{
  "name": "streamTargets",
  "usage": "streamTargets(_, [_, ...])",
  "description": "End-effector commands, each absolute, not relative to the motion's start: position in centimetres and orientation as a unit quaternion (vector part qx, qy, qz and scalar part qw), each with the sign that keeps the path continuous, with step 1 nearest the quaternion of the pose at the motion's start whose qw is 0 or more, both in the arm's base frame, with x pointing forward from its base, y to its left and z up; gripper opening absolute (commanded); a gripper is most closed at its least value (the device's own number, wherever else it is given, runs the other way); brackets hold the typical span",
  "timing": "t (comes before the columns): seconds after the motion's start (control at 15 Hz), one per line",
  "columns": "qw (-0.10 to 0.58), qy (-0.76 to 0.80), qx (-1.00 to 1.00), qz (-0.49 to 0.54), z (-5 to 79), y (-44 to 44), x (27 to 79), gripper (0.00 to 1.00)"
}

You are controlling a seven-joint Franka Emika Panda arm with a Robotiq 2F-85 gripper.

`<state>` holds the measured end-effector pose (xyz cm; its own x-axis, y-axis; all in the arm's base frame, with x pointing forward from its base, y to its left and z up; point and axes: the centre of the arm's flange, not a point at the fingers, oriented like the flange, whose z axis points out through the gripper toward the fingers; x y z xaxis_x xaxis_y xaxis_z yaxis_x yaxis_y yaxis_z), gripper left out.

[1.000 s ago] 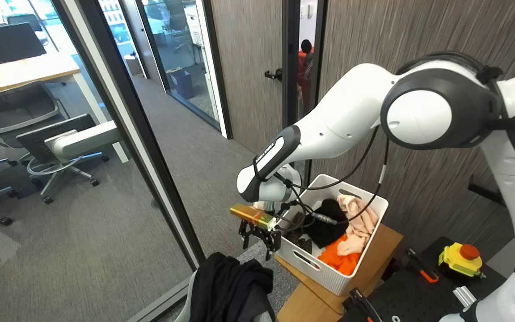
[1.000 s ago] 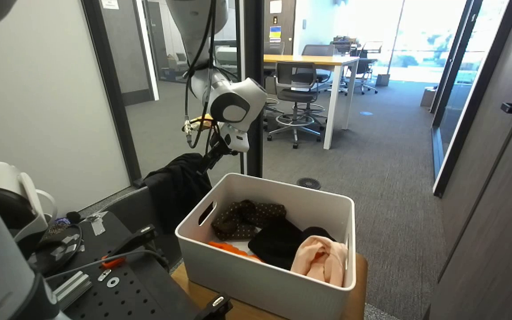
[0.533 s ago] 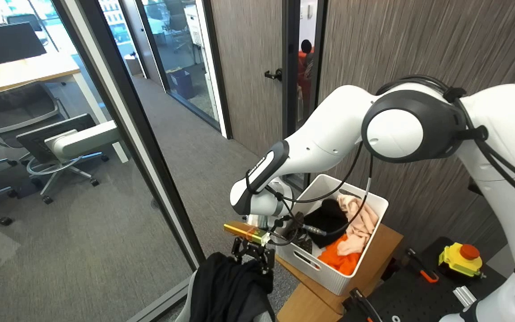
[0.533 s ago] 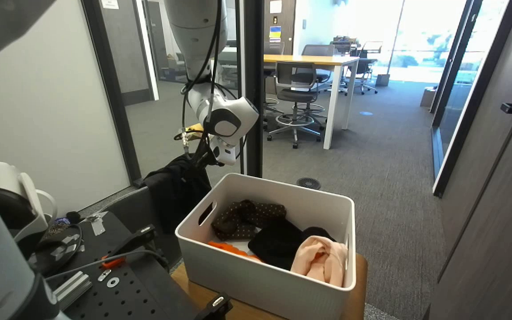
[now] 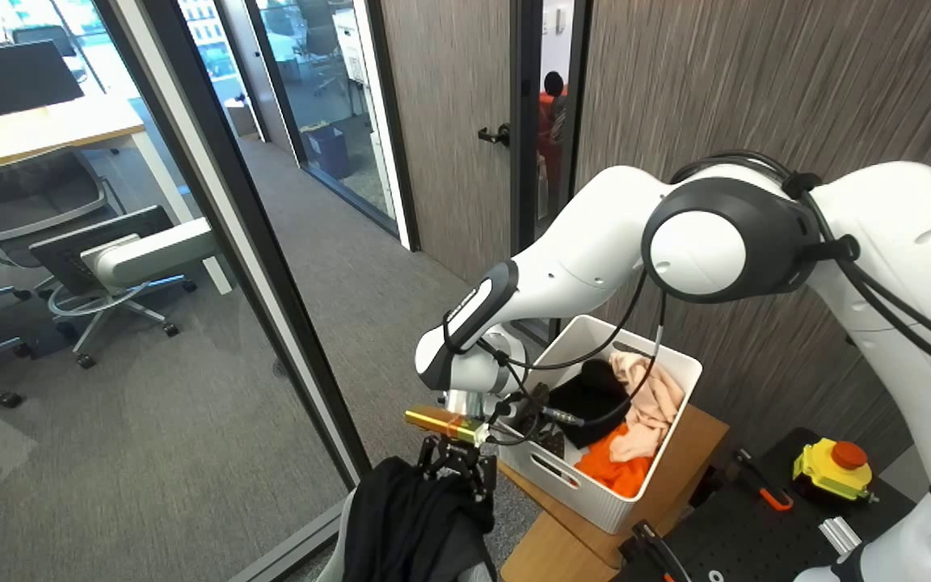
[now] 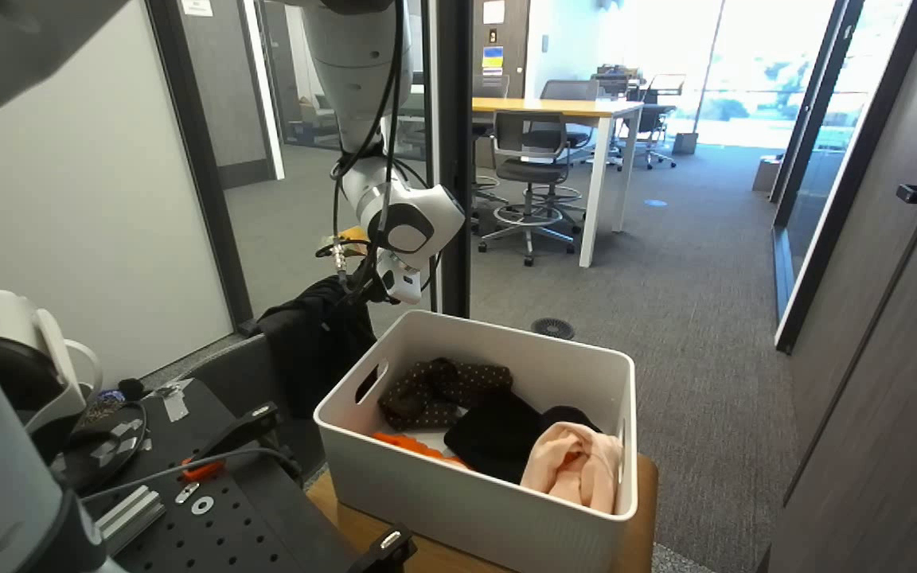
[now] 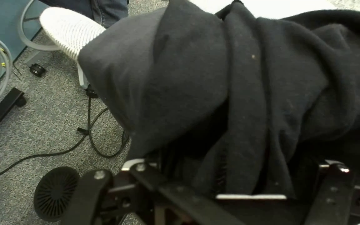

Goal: Put the black shirt on the chair in the white bin

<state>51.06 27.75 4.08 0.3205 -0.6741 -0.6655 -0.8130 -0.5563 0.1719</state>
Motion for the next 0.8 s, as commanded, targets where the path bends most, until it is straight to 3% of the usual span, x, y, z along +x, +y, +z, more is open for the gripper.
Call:
streamTargets(0.0, [0.111,0.453,-0.802,0.372,3.92,28.03,51.8,1.0])
streamTargets(0.33, [0.11,0.454,-0.802,0.372,3.88,27.98,51.84,1.0])
streamTargets(0.4, [0.11,0.454,-0.803,0.371,3.88,27.98,51.85,0.84])
streamTargets(0.73, [0.111,0.455,-0.805,0.365,4.01,27.89,52.08,0.42])
